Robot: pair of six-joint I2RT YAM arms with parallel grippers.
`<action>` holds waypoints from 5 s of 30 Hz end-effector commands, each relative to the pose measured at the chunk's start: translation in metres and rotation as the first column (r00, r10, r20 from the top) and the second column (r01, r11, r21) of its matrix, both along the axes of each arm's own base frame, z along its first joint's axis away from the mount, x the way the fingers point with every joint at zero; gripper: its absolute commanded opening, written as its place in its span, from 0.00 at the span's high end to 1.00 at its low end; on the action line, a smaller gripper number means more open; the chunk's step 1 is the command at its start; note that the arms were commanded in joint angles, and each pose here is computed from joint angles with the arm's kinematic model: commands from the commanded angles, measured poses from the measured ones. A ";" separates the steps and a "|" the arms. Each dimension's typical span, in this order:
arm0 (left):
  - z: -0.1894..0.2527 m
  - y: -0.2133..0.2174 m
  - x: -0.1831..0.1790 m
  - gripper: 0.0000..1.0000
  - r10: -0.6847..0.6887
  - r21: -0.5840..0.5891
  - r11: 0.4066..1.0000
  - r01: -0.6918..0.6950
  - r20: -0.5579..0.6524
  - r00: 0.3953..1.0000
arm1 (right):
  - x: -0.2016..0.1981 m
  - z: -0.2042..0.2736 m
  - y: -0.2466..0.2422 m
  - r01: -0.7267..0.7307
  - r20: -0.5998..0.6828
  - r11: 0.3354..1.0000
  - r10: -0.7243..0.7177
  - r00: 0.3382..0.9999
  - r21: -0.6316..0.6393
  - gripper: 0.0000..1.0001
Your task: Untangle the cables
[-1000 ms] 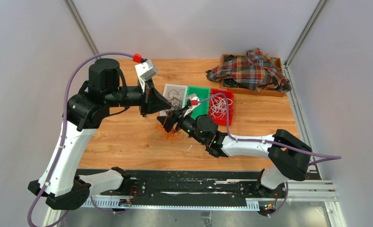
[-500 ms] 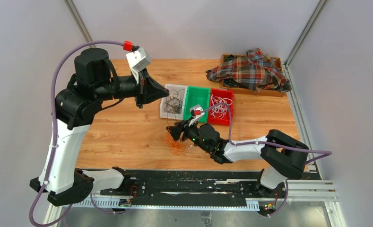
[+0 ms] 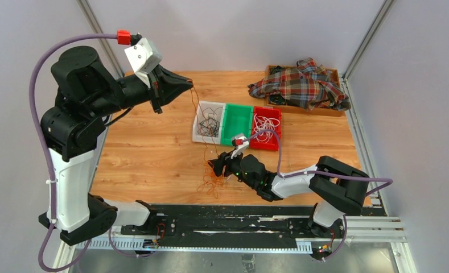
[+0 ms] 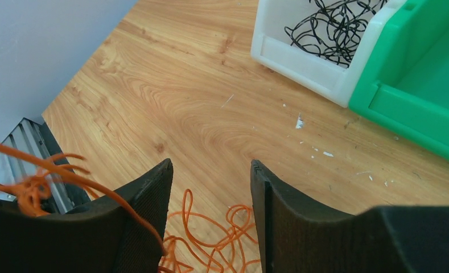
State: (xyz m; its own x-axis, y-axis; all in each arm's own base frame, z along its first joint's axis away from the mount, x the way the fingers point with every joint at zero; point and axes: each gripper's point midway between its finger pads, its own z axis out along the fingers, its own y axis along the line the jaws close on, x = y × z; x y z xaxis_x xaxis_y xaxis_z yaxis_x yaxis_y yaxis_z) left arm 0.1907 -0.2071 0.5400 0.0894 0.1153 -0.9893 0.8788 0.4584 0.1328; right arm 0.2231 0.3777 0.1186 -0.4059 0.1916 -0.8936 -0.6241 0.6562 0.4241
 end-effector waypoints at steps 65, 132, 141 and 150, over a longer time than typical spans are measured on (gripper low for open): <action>-0.047 -0.071 0.066 1.00 -0.038 -0.014 0.999 0.040 0.125 0.991 | 0.006 0.115 -0.083 0.140 0.164 0.990 -0.143 0.976 0.032 0.41; -0.284 -0.158 0.221 1.00 0.172 0.375 0.917 -0.133 -0.071 0.983 | -0.039 0.009 -0.173 0.284 -0.138 0.959 -0.282 0.949 -0.005 0.46; -0.350 -0.143 0.233 1.00 0.247 0.519 0.839 -0.165 -0.092 0.965 | -0.038 0.011 -0.174 0.288 -0.135 0.957 -0.286 0.949 -0.005 0.46; -0.393 -0.144 0.236 1.00 0.244 0.565 0.813 -0.143 -0.107 0.964 | -0.037 0.017 -0.172 0.287 -0.129 0.958 -0.285 0.950 -0.006 0.46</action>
